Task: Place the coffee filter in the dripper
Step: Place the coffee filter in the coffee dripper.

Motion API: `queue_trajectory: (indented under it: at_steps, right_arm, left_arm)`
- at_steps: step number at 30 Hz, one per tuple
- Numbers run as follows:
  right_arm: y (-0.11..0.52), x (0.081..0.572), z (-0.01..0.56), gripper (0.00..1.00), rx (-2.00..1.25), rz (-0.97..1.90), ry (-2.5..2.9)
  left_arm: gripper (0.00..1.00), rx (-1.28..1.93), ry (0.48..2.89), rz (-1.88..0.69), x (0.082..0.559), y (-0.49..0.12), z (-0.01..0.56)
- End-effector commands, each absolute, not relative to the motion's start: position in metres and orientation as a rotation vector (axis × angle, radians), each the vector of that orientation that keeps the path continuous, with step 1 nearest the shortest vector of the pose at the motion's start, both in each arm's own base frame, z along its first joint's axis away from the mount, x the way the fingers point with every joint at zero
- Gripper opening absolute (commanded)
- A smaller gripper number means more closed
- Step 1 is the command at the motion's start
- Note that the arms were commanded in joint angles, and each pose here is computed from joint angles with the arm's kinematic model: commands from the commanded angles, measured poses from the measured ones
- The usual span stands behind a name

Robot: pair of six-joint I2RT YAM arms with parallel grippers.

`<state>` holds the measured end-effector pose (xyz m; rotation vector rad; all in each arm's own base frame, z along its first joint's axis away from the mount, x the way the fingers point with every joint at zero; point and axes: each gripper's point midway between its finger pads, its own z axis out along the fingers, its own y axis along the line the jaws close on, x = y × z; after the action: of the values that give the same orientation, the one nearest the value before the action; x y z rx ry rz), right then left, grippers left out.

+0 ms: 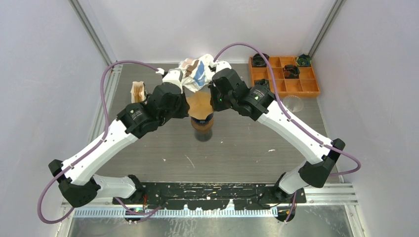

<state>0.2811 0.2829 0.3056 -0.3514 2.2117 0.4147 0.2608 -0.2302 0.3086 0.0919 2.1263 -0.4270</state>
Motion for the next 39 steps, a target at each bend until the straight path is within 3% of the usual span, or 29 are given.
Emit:
queue_trajectory:
  at_steps: [1,12,39]
  right_arm:
    - [0.288,0.283,0.318,0.01,-0.38,0.449,2.192]
    - [0.288,0.285,0.295,0.03,-0.417,0.435,2.266]
    - [0.284,0.311,0.249,0.09,-0.446,0.375,2.383]
  left_arm:
    - [0.09,0.125,2.124,-0.464,0.258,-0.237,0.32]
    - [0.12,0.166,2.212,-0.412,0.26,-0.243,0.298]
    - [0.09,0.176,2.392,-0.389,0.281,-0.239,0.257]
